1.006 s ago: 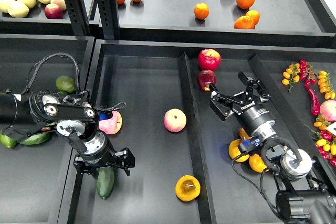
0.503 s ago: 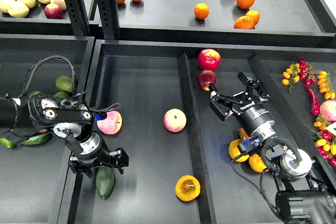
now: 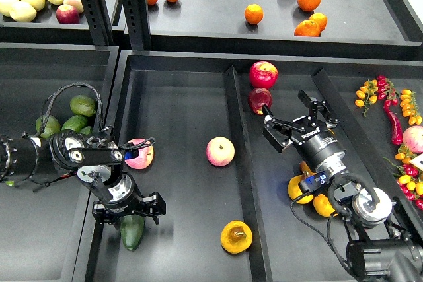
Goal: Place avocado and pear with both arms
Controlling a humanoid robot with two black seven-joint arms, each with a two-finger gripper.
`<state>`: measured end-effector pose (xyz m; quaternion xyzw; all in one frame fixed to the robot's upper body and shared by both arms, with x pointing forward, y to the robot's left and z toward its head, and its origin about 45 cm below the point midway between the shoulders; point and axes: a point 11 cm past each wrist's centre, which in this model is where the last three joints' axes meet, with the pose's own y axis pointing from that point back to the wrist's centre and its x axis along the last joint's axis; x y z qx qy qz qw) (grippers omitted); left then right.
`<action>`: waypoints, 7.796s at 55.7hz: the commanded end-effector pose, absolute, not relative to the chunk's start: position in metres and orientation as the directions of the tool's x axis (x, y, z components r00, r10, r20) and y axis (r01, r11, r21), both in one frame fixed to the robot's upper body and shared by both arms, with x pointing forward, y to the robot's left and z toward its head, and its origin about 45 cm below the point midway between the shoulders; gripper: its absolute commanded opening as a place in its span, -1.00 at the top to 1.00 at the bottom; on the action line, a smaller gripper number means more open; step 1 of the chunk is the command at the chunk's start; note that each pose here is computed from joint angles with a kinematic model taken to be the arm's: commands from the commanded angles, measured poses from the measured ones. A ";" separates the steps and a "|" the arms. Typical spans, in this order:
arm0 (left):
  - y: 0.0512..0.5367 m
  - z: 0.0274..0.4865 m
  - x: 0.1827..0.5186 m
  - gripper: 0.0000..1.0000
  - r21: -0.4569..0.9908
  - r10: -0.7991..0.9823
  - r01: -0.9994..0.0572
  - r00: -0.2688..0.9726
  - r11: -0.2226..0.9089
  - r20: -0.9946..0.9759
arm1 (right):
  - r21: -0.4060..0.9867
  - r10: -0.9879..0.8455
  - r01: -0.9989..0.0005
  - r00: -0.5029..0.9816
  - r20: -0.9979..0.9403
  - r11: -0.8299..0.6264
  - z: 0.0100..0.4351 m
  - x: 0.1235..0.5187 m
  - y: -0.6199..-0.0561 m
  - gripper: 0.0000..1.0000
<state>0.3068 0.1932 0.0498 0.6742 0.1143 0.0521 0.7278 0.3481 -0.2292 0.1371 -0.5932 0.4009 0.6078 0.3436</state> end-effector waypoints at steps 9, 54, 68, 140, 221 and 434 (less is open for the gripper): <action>0.194 0.041 0.301 -0.97 0.993 0.233 0.086 0.967 0.077 -0.102 | 0.080 -0.058 -0.893 -0.060 -0.996 -0.442 0.137 0.348 -0.229 -0.99; 0.184 0.034 0.304 0.30 0.987 0.309 0.075 0.944 0.144 -0.117 | 0.083 -0.055 -0.890 -0.065 -0.996 -0.449 0.134 0.343 -0.227 -0.99; 0.186 0.033 0.305 0.50 0.987 0.319 0.071 0.941 0.144 -0.114 | 0.086 -0.054 -0.889 -0.068 -0.996 -0.449 0.133 0.341 -0.227 -0.99; 0.374 0.149 0.369 0.76 0.980 0.649 -0.192 0.753 0.058 0.109 | 0.104 -0.056 -0.881 -0.088 -0.995 -0.462 0.125 0.332 -0.224 -0.99; 0.384 0.112 0.336 -0.97 0.982 0.685 -0.161 0.727 0.103 0.047 | 0.114 -0.062 -0.865 -0.096 -0.993 -0.489 0.117 0.322 -0.216 -0.99; 0.242 0.105 0.219 -0.99 0.031 0.095 -0.863 0.020 0.505 -0.995 | 0.597 -0.637 -0.301 0.046 -0.769 -0.743 -0.030 0.218 -0.197 0.48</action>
